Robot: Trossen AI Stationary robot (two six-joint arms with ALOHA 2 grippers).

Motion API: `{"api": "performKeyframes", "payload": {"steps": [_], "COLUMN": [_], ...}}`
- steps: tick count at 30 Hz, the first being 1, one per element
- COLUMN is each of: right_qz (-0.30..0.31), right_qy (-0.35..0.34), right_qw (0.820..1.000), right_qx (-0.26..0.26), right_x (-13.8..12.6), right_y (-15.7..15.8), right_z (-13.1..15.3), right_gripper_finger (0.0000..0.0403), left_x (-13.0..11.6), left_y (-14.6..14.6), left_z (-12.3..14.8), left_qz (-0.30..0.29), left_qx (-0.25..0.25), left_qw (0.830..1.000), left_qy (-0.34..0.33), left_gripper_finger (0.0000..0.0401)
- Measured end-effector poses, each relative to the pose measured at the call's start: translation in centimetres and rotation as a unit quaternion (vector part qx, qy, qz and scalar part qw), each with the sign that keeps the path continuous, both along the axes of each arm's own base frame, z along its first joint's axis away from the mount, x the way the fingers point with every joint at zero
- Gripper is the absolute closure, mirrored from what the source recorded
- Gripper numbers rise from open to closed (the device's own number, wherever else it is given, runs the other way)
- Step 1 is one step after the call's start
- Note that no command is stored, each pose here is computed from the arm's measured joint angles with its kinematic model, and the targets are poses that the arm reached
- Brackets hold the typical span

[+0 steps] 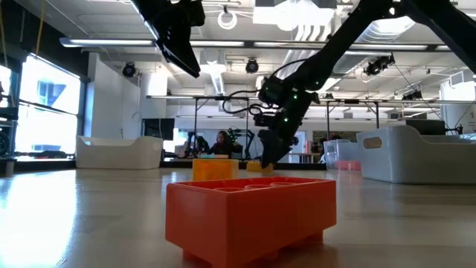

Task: Sort & place blocks by color
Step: Put the yellow game piece into the white bin

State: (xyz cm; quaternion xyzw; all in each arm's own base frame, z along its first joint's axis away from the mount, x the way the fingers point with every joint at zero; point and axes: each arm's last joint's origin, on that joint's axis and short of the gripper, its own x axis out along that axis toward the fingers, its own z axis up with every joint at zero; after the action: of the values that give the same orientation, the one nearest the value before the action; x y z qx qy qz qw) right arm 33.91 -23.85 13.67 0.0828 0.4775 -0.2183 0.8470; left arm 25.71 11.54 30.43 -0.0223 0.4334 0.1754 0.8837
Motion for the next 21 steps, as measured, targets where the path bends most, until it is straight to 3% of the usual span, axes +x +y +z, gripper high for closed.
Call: {"api": "performKeyframes", "payload": {"steps": [6,13,21], "right_qz": [0.002,0.011,0.033], "right_qy": [0.008,-0.003,0.016], "right_qw": [1.0,1.0,0.999], "right_qx": [0.003,0.022,0.03], "right_x": [0.1,0.2,0.7], "right_y": [0.0,0.2,1.9], "right_z": [-0.7,-0.7,-0.3], "right_gripper_finger": [0.0195,0.0289,0.0292], "left_x": [0.0,0.0,0.0], "left_y": [0.0,0.0,0.0], "left_z": [0.0,0.0,0.0], "left_qz": [0.0,0.0,0.012], "left_qx": [0.0,0.0,-0.008], "left_qw": [1.0,1.0,1.0], "left_qy": [0.0,0.0,-0.005], "left_gripper_finger": [0.0201,0.0201,0.0201]}}
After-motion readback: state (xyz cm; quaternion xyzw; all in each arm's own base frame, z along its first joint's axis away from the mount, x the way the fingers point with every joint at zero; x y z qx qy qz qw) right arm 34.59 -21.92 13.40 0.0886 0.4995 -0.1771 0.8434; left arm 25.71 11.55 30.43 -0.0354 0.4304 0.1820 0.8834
